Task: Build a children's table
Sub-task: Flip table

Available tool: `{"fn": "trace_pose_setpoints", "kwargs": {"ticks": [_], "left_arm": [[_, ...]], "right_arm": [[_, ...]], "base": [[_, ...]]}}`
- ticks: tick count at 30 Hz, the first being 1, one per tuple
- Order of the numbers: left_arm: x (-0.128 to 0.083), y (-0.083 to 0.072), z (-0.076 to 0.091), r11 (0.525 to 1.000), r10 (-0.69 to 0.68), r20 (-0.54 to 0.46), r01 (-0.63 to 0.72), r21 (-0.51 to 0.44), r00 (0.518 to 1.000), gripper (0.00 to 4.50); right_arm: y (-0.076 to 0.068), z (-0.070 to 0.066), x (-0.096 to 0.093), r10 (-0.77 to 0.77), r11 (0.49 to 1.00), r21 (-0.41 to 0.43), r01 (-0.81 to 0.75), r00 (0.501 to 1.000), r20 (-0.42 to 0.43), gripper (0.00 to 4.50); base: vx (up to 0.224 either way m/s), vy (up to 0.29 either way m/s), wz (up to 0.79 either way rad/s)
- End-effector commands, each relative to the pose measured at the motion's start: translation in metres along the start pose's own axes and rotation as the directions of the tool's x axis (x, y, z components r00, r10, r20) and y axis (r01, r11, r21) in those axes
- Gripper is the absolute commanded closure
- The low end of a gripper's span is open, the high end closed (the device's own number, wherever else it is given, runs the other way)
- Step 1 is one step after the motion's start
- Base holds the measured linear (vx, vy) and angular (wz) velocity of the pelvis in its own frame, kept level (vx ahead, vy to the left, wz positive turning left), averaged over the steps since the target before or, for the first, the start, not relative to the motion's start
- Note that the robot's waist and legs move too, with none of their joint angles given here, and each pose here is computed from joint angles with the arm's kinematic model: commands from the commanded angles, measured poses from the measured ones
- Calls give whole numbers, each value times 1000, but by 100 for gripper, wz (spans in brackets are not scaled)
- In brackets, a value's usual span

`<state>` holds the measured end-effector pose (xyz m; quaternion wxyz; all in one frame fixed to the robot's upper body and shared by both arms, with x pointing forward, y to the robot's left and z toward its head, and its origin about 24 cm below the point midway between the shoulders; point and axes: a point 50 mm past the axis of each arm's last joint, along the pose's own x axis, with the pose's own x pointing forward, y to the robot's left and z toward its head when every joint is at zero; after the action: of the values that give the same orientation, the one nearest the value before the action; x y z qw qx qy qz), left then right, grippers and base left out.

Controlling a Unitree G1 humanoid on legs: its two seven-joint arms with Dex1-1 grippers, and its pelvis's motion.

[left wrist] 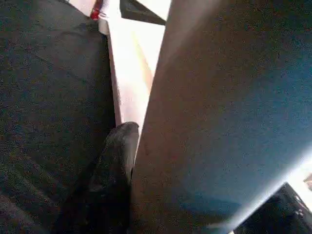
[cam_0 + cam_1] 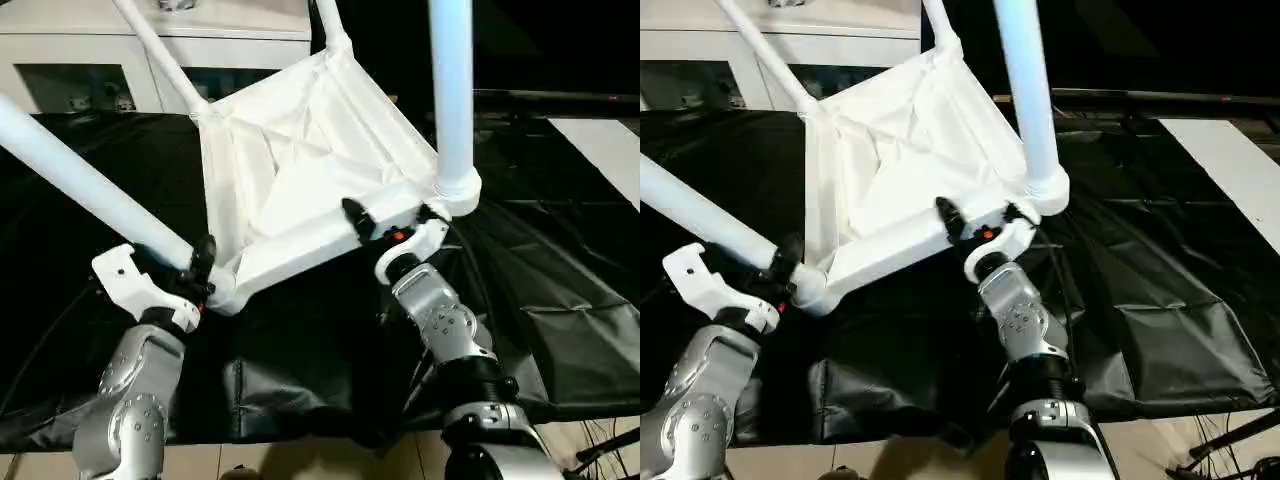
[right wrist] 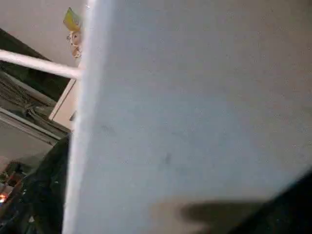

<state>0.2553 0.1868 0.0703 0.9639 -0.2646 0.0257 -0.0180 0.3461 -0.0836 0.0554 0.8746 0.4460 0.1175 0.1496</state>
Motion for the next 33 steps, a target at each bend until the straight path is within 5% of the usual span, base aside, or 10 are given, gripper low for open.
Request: {"fn": "trace_pose_setpoints", "kwargs": {"ticks": [1,7,18,21,28,33], "left_arm": [[-1,-20,-9,988,-137,-28,135,-81,990,227],[-3,-24,-12,983,-181,-52,179,-50,982,227],[-4,-21,-11,986,-157,-36,155,-65,987,227],[-4,-20,-9,985,-148,-20,145,-91,989,157],[-14,-5,15,921,-138,195,198,-336,971,91],[-27,1,29,879,-190,304,300,-371,934,38]], "right_arm": [[25,-14,13,38,996,81,-37,999,-14,0],[25,-15,16,47,995,92,-46,999,-11,0],[23,-15,16,42,995,90,-41,999,-6,112],[22,-14,17,39,995,89,-39,999,-3,142],[19,-5,16,21,996,88,-24,999,29,191],[15,-1,15,10,996,84,-14,999,46,213]], "base": [[0,0,0],[0,0,0],[0,0,0],[0,0,0],[0,0,0],[0,0,0]]}}
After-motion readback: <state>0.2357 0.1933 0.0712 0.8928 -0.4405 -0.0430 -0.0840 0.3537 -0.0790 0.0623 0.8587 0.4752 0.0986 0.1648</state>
